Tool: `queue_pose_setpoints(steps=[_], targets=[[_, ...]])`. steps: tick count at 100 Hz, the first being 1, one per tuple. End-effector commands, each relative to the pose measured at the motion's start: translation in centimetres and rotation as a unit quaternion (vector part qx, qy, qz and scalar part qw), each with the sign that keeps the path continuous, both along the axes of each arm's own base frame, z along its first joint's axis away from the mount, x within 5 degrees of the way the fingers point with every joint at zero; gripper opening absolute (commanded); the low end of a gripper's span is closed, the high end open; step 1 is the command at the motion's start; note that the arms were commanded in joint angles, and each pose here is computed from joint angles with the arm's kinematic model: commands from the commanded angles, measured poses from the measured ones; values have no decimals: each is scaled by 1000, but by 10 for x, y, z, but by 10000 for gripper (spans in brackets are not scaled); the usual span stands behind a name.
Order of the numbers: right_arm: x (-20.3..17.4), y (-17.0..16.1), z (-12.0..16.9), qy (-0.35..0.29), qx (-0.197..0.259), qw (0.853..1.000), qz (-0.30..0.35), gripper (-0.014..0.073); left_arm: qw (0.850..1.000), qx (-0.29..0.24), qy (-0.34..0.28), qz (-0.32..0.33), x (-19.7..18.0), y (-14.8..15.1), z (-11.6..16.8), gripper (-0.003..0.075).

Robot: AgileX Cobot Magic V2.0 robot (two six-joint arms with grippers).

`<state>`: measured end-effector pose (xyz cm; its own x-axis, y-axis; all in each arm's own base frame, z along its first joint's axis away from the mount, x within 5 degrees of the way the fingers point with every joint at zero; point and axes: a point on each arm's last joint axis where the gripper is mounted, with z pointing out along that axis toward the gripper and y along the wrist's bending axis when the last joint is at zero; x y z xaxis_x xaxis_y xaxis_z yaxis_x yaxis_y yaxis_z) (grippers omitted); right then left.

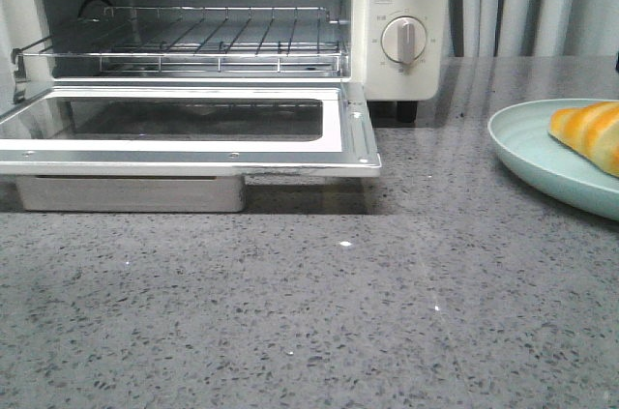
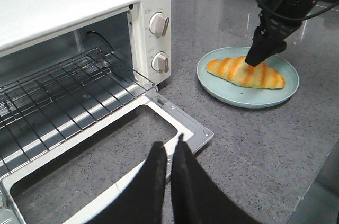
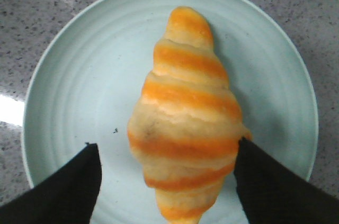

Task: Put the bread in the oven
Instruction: 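Grasp the striped bread roll on the blue plate with the right gripper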

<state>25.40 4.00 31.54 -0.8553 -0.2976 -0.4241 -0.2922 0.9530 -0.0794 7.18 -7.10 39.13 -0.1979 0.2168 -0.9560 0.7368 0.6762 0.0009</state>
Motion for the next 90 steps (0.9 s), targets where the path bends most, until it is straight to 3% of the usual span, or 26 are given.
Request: queue_pose_setpoints(steps=[1,35,65,74,90], targets=[[9,-3,8,-26,-20,999,-9,478,999,-34,-20,7,0,0,12,-20],[33,0,-29,37,-34,999,-7,478,999,-31,-23,6,0,0,12,-20],[39,1,-39,54,-37,998,-7,472,999,-28,-28,5,0,0,12,-20],[38,1,-40,59,-38,998,-7,414,999,-28,-28,5,0,0,12,-20],[38,1,-40,60,-39,997,-7,225,999,-28,-28,5,0,0,12,-20]])
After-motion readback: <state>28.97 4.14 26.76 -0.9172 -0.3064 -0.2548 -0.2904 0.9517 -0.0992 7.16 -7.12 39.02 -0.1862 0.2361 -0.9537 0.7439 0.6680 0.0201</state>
